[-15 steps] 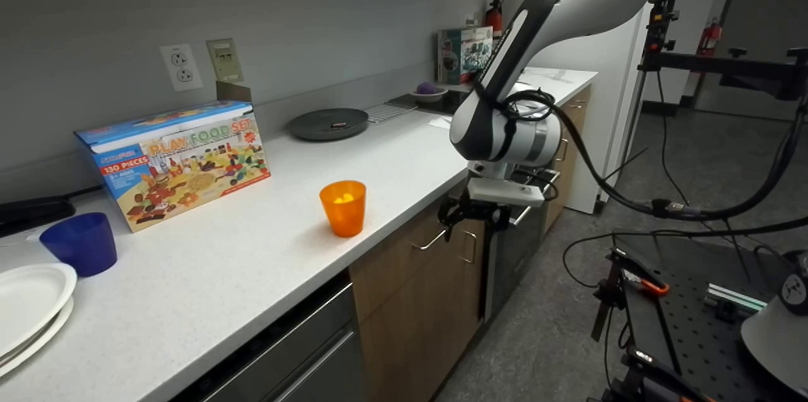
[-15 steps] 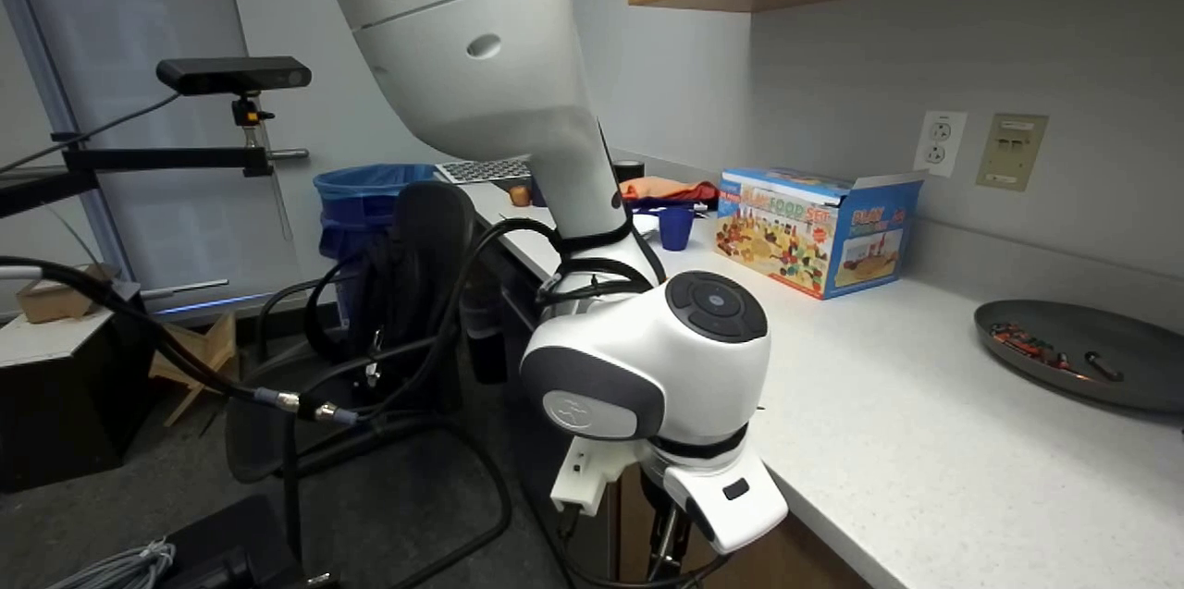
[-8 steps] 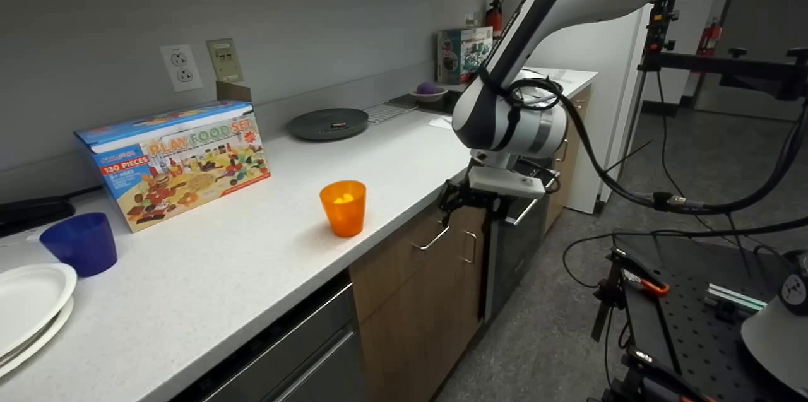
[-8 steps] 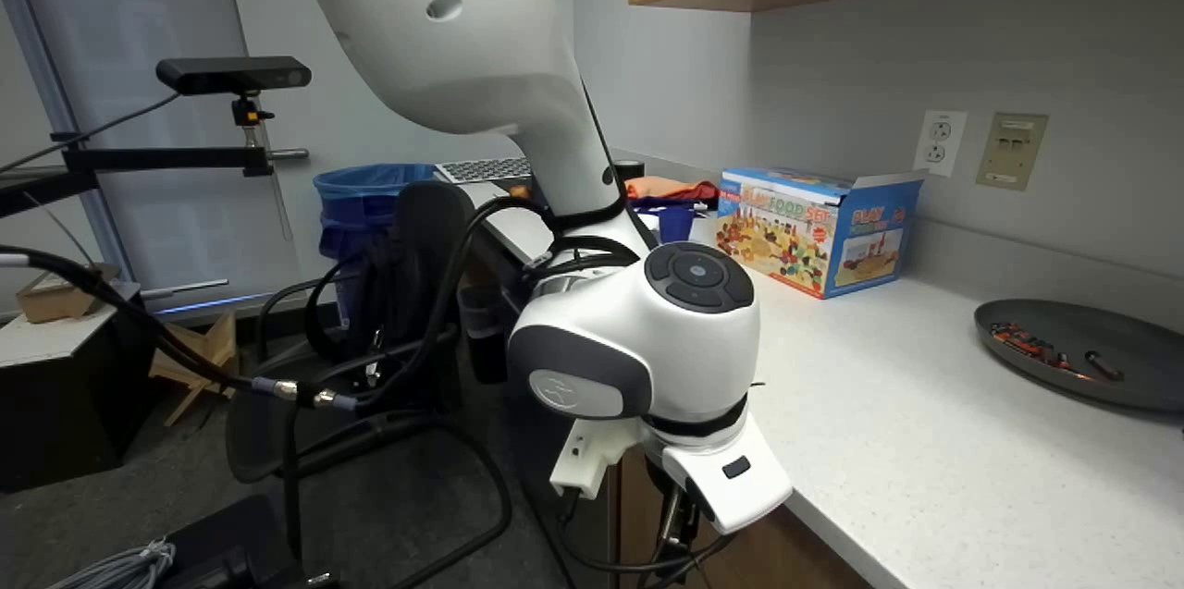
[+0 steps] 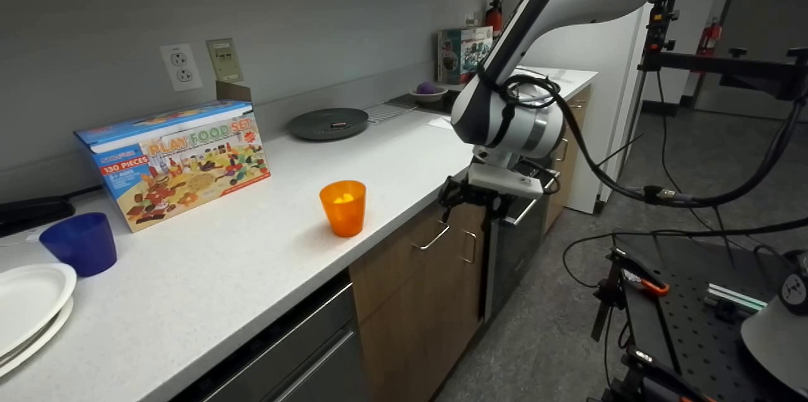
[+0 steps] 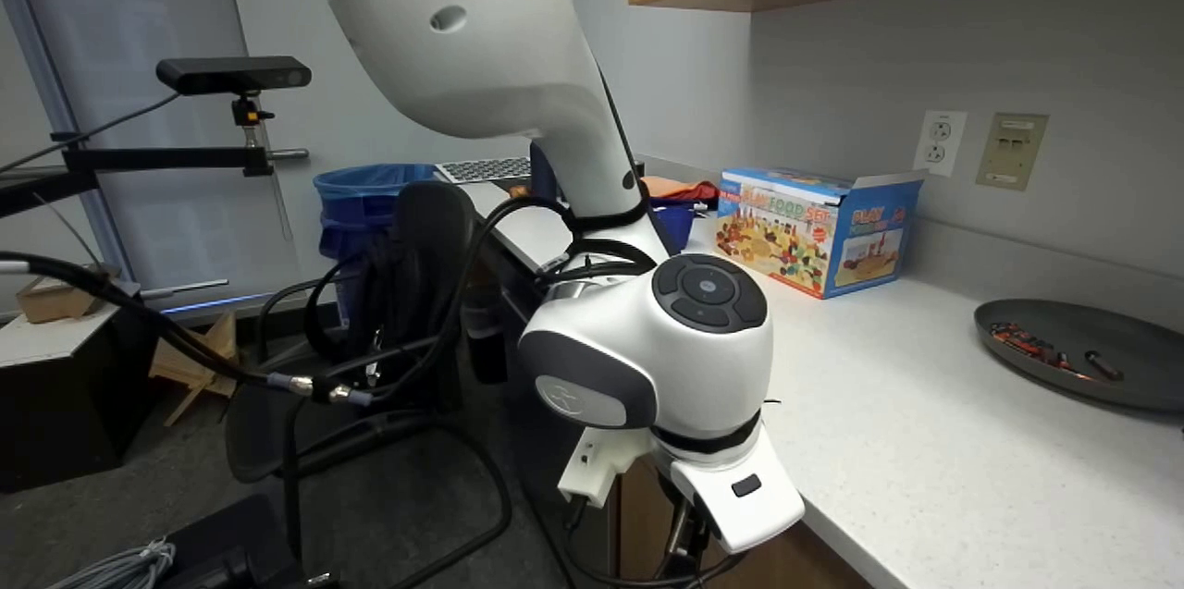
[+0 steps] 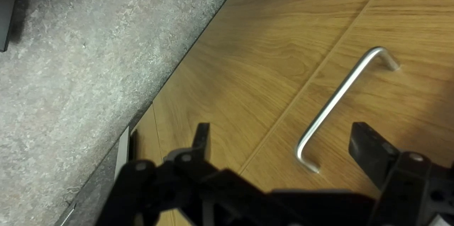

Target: Open the top drawer of the kitchen unit

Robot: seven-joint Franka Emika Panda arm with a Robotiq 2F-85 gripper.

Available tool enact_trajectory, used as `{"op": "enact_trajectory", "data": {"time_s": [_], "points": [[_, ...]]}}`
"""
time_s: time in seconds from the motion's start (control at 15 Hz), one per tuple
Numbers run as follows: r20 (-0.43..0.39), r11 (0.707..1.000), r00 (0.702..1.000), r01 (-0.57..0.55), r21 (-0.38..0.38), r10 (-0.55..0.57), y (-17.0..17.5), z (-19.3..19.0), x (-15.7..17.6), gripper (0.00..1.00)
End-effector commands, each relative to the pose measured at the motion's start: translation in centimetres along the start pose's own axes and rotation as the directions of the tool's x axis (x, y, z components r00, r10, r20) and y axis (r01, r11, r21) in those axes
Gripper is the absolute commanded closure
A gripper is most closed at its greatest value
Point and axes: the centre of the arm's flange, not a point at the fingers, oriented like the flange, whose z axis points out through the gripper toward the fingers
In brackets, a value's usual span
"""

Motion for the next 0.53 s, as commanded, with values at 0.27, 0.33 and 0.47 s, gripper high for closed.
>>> {"op": "enact_trajectory", "data": {"time_s": [0.27, 0.33, 0.47], "points": [[0.002, 0.998, 0.999, -0.047, 0.036, 0.047, 0.9, 3.2, 1.5, 0.00], [0.003, 0.998, 0.999, -0.050, 0.036, 0.050, 0.9, 3.6, 1.5, 0.00], [0.005, 0.998, 0.999, -0.053, 0.036, 0.053, 0.9, 4.3, 1.5, 0.00]]}}
